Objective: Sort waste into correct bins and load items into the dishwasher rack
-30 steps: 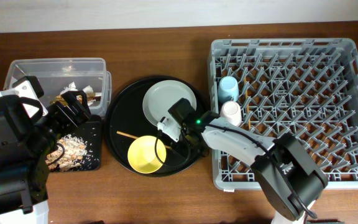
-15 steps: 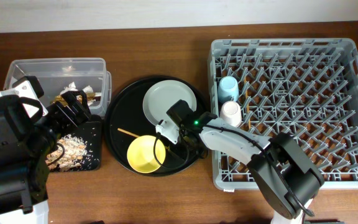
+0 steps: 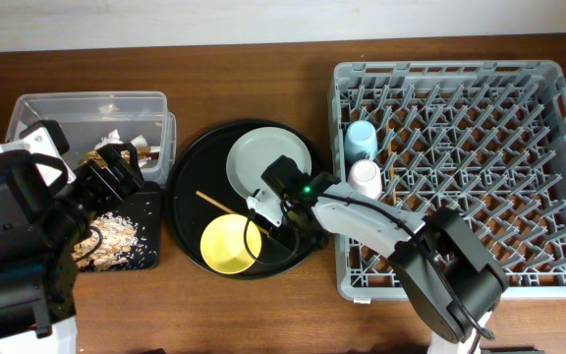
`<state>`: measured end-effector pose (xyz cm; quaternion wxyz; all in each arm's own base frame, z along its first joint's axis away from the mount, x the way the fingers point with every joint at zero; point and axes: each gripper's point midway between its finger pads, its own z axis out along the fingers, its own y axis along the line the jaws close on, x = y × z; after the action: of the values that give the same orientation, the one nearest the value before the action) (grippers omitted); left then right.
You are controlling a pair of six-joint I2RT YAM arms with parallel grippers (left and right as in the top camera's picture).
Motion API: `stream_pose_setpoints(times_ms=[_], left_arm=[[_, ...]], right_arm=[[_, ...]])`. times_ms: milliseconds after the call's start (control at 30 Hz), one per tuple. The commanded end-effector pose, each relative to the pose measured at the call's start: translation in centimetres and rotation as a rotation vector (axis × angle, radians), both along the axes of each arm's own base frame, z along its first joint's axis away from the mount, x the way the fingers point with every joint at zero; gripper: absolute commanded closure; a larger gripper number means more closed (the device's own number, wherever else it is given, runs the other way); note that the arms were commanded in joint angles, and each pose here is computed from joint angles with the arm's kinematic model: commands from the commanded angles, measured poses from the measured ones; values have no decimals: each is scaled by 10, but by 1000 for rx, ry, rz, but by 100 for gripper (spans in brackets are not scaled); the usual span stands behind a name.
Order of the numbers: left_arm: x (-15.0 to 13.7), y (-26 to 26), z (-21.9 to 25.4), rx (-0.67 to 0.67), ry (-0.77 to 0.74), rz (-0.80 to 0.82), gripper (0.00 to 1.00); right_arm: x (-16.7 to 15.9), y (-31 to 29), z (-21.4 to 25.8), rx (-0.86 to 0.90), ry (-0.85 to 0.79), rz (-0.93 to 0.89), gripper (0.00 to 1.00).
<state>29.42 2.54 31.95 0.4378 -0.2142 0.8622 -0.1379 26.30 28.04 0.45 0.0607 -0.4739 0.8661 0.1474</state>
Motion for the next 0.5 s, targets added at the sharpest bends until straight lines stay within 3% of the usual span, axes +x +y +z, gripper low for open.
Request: stream_pose_setpoints(times_ms=[0, 167, 233, 467], left_arm=[[0, 2, 3, 24, -10, -2, 1], [0, 2, 3, 24, -10, -2, 1], [0, 2, 3, 24, -10, -1, 1], [0, 2, 3, 24, -10, -2, 1]], right_arm=[[10, 2, 18, -22, -44, 0, 96], [22, 8, 61, 6, -108, -4, 95], [12, 5, 59, -10, -72, 5, 81], [-16, 2, 13, -33, -55, 51, 63]])
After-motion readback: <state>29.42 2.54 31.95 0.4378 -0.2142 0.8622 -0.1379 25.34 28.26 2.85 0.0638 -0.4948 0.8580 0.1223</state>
